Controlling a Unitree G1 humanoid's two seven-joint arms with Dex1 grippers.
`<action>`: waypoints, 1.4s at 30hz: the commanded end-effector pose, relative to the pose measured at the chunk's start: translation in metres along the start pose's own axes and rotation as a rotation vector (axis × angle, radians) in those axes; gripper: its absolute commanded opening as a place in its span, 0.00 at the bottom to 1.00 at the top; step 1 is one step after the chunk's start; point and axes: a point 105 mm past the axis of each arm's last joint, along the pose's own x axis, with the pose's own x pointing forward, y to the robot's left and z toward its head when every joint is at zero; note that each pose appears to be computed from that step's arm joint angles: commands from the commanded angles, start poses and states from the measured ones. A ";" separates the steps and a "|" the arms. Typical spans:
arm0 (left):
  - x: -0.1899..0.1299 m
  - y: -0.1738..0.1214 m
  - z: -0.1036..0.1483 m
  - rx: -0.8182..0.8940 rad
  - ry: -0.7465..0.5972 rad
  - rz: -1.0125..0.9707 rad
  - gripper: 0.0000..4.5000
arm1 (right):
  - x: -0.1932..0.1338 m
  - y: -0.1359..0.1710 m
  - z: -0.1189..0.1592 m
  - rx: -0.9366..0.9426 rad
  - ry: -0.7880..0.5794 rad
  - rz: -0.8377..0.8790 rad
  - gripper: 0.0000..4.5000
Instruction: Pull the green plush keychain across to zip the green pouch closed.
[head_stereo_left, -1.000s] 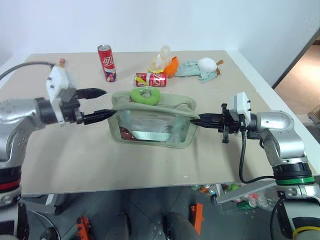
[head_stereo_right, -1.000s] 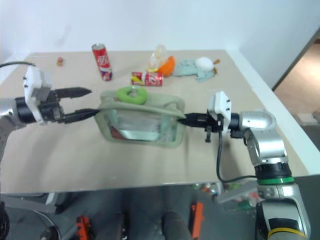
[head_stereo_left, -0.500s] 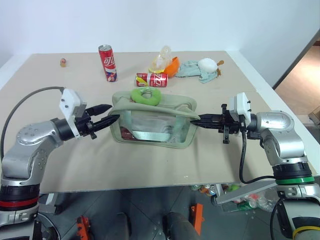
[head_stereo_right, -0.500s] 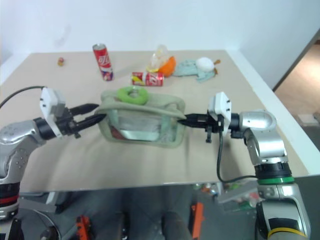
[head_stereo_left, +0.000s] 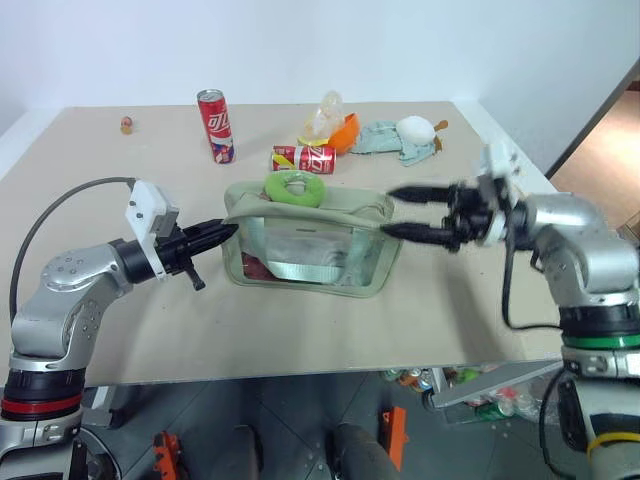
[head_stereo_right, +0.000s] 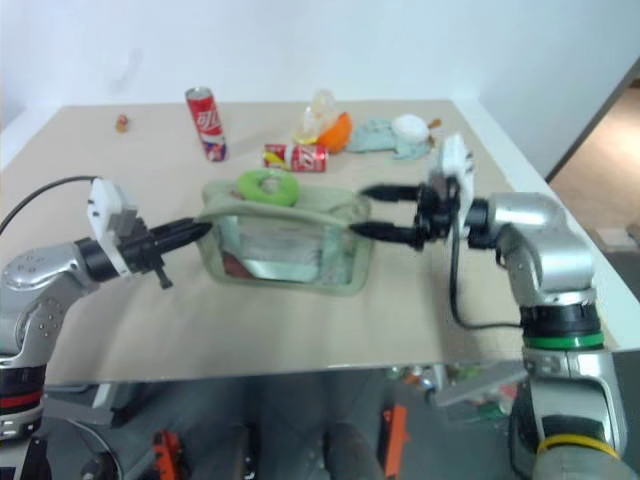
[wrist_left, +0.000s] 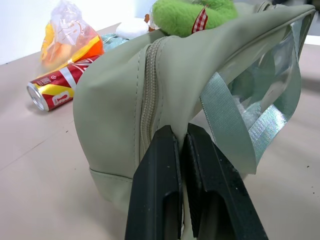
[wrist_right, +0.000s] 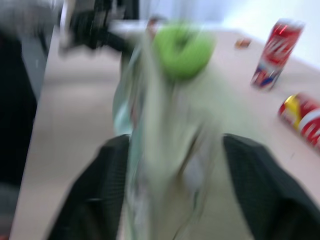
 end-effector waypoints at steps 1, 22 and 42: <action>0.005 -0.007 0.008 0.023 -0.020 -0.036 0.00 | 0.012 -0.002 0.039 -0.003 -0.077 0.006 0.98; 0.013 -0.017 0.007 0.025 -0.026 -0.045 0.00 | 0.102 -0.018 -0.002 0.130 0.079 0.029 0.58; 0.022 -0.007 0.001 -0.016 -0.012 0.000 0.00 | 0.050 -0.011 0.062 -0.158 -0.205 -0.006 0.01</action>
